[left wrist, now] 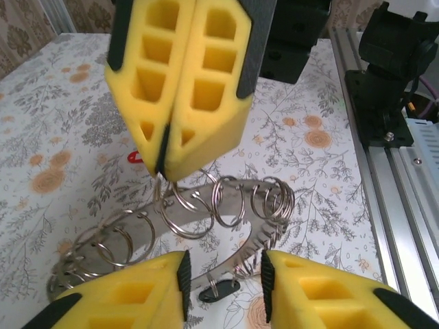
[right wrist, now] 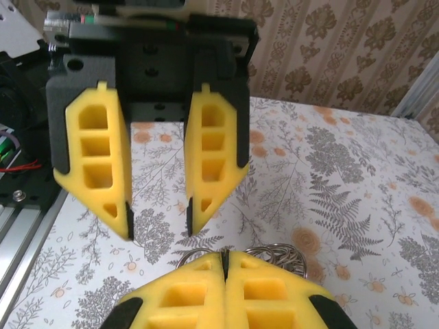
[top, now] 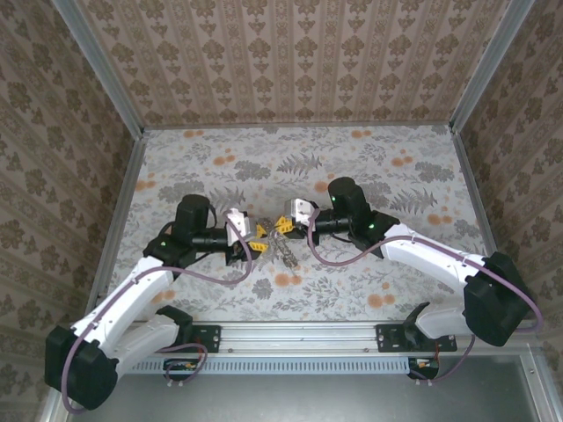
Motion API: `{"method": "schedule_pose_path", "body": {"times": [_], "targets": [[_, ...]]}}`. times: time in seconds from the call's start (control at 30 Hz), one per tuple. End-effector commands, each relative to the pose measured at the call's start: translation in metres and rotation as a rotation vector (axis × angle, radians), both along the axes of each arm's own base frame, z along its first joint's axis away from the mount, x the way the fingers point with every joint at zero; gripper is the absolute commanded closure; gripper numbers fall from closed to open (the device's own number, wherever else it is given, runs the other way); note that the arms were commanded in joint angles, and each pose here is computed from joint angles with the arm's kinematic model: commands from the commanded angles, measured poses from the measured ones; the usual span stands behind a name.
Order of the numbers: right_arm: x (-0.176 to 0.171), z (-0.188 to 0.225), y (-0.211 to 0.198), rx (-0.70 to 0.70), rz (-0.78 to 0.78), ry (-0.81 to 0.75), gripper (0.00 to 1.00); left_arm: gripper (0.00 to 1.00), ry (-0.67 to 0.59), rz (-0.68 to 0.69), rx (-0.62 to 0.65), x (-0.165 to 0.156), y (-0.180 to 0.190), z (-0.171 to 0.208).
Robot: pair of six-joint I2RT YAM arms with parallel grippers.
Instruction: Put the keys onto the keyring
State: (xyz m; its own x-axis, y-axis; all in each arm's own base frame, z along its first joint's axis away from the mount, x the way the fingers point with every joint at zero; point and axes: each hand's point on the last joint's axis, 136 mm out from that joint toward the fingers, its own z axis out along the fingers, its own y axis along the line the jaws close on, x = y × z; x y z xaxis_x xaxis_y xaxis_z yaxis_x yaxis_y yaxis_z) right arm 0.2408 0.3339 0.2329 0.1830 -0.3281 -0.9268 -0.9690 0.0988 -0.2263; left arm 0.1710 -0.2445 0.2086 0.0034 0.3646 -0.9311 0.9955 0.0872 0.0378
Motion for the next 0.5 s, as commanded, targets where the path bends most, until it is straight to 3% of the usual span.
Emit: {"method": "schedule_pose_path", "body": {"times": [0.0, 0.27, 0.47], "targets": [[0.002, 0.013, 0.003, 0.046, -0.012, -0.042, 1.00, 0.57, 0.053, 0.037, -0.029, 0.006, -0.004, 0.000], [0.007, 0.011, 0.005, 0.053, -0.033, -0.038, 1.00, 0.51, 0.086, 0.068, -0.084, 0.011, -0.015, 0.006], [0.011, 0.011, 0.008, 0.061, -0.049, -0.039, 1.00, 0.56, 0.083, 0.070, -0.060, 0.014, -0.021, -0.001]]}}
